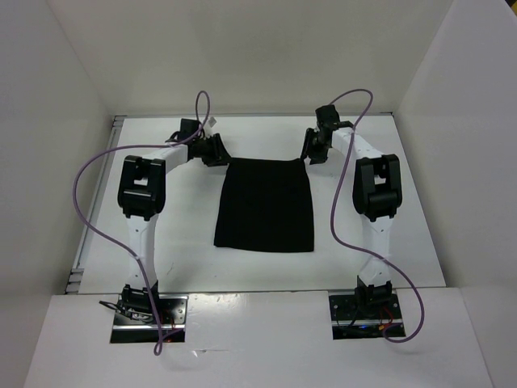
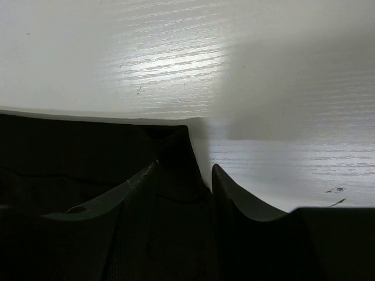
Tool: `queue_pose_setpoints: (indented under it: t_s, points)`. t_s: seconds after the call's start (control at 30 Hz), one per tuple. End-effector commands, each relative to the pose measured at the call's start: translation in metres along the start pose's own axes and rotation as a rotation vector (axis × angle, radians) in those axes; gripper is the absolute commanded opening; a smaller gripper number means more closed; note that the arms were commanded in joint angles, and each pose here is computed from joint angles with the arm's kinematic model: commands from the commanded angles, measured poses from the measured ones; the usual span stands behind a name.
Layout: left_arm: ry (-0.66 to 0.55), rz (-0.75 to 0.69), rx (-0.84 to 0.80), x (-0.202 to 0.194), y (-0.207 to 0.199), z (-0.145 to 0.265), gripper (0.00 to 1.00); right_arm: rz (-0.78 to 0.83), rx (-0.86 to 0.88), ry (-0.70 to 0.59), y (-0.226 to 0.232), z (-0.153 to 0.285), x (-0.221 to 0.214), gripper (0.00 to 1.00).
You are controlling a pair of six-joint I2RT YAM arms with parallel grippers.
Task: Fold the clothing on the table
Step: Fold the skirt
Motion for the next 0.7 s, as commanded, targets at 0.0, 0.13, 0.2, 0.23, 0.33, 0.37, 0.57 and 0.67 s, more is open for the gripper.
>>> queue_pose_setpoints:
  t_s: [0.0,0.13,0.2,0.23,0.33,0.37,0.57,0.67]
  points:
    - [0.047,0.026,-0.013,-0.014,0.009,-0.016,0.46,0.016,0.007,-0.042,0.002,0.005,0.008,0.48]
    - [0.058,0.022,-0.025,-0.016,0.007,-0.022,0.46,0.015,0.033,-0.017,0.004,-0.001,0.005,0.48]
    - [0.058,0.022,-0.025,-0.014,0.006,-0.022,0.46,0.013,0.037,-0.002,0.004,-0.008,0.002,0.47]
    - [0.065,0.027,-0.022,-0.017,0.009,-0.024,0.46,0.013,0.047,0.003,0.005,-0.008,0.002,0.47]
    - [0.068,0.026,-0.034,-0.017,0.008,-0.026,0.44,0.012,0.055,0.018,0.005,-0.014,-0.001,0.47]
    - [0.073,0.026,-0.049,-0.016,0.008,-0.027,0.42,0.003,0.055,0.019,0.005,-0.014,-0.001,0.47]
    - [0.094,0.010,-0.063,-0.021,0.002,-0.035,0.13,0.001,0.060,0.029,0.004,-0.022,-0.003,0.41]
    - [0.100,0.024,-0.060,-0.022,0.004,-0.039,0.00,0.006,0.112,0.028,0.011,-0.021,-0.002,0.17]
Point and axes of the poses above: each gripper's point midway between its finger pads, its own z axis back along the fingers, its own y axis along the line the jaws close on, x = y × z, the point moved 5 cm from there along z, back along the fingers, and after that the axes turned 1 degree about -z, right-handed, at the moved point
